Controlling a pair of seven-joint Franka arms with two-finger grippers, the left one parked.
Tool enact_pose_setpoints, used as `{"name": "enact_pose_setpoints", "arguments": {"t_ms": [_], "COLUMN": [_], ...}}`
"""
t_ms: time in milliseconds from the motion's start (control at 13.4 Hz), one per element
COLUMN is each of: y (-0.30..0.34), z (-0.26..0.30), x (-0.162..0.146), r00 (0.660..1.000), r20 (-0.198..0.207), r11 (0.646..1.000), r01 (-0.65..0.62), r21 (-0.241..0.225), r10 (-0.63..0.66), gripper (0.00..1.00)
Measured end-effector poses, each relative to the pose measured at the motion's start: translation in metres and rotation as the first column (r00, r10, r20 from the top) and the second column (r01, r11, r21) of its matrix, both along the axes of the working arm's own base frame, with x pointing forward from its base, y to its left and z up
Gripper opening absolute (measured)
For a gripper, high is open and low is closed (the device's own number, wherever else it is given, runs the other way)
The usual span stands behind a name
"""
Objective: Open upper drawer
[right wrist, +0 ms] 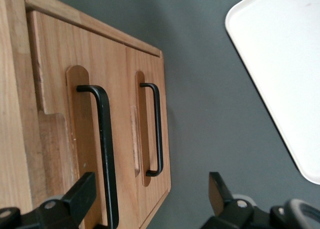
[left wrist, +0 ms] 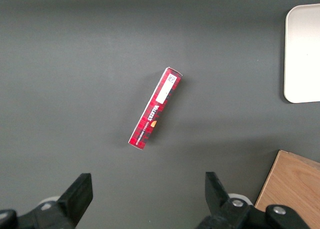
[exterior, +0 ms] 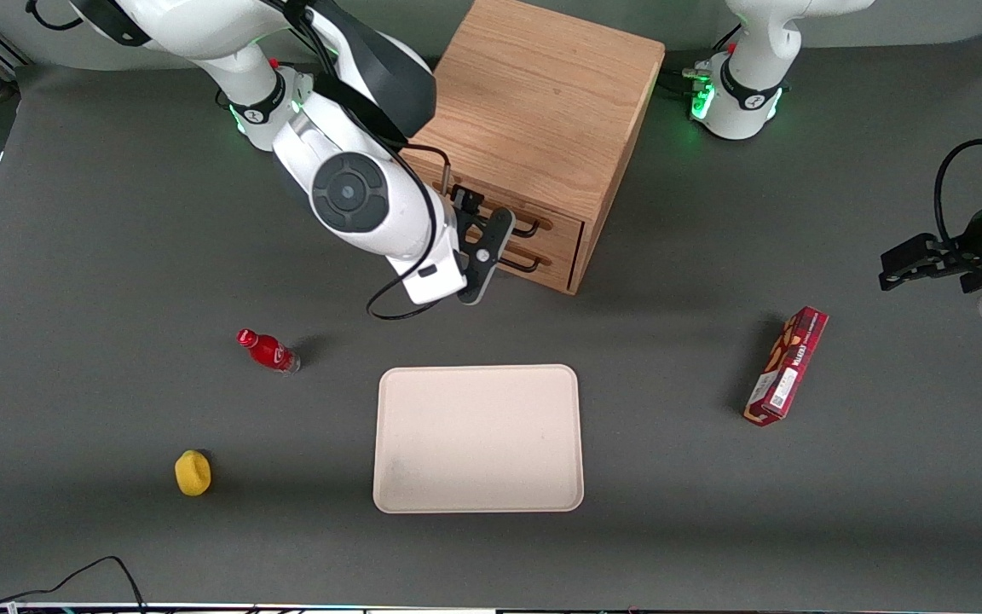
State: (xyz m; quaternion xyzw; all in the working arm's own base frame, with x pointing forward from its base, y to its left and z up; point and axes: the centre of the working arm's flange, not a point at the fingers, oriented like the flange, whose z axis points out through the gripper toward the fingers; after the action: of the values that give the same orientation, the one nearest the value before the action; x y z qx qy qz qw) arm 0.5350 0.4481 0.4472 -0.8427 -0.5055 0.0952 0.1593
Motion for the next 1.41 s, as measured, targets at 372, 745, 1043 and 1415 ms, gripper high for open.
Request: {"name": "enact_pose_setpoints", "arguments": {"t_ms": [372, 745, 1043, 1415], "y": [0.018, 0.024, 0.024, 0.027], "z": [-0.017, -0.043, -0.046, -0.056], "x": [-0.021, -0.03, -0.027, -0.027], "r00": [0.999, 0.998, 0.996, 0.99], "r20": [-0.027, -0.003, 0.023, 0.061], "r11": [0.999, 0.997, 0.996, 0.991], "r01": [-0.044, -0.07, -0.091, -0.13], "r21": [0.0, -0.019, -0.001, 0.024], "r10": [0.044, 0.07, 0.091, 0.128], "gripper": [1.0, 1.0, 1.0, 1.0]}}
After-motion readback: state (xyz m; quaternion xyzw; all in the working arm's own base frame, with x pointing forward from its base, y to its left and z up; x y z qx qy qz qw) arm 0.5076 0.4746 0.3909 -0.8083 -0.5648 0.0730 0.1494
